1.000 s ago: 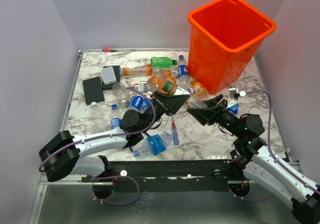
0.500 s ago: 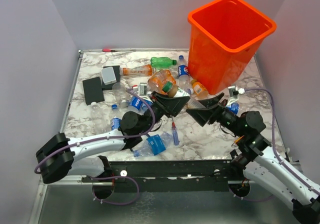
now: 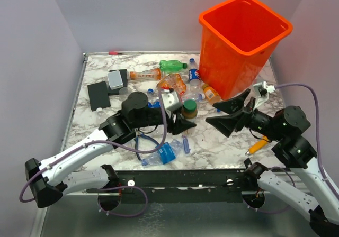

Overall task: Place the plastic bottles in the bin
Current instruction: Place the plastic bottle in the trash bin.

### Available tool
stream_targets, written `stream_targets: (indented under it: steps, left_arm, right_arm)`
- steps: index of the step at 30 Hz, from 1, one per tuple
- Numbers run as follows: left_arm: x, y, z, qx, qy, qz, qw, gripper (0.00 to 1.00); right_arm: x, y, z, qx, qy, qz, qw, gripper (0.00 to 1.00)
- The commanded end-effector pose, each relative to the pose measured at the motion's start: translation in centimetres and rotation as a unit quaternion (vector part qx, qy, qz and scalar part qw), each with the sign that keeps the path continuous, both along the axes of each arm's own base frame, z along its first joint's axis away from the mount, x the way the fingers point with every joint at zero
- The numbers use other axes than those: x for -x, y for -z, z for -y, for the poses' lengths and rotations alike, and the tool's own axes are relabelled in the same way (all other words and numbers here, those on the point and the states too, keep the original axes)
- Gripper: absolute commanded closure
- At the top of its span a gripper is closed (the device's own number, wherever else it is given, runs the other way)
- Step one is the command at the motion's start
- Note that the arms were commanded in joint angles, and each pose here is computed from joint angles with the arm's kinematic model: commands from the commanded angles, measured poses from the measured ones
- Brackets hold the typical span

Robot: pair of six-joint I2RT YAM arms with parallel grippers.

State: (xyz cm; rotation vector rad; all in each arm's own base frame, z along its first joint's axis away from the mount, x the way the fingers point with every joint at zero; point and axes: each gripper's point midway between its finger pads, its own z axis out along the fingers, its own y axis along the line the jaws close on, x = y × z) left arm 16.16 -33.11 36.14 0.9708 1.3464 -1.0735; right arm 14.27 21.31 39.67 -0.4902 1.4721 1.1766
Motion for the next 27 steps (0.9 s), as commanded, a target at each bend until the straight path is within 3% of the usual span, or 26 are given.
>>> stream_targets:
  steps: [1,7,20,27]
  left_arm:
    - [4.6,9.3,-0.5,-0.142,0.156,-0.007,0.977,1.0]
    - [5.3,10.3,-0.6,-0.142,0.196,-0.014,0.97,1.0]
    - [2.2,9.6,0.1,-0.085,0.137,-0.071,0.984,1.0]
    - [2.0,8.4,1.0,-0.075,0.155,-0.108,0.979,1.0]
  right_arm:
    - [0.0,-0.3,-2.3,0.012,-0.059,-0.014,0.998,0.13]
    - [-1.5,0.9,-3.6,0.048,-0.068,-0.046,0.995,0.21]
    - [-1.0,4.5,-5.0,0.062,-0.111,-0.11,0.986,0.22]
    - [-2.2,6.6,-5.2,0.094,-0.077,-0.127,0.984,0.23]
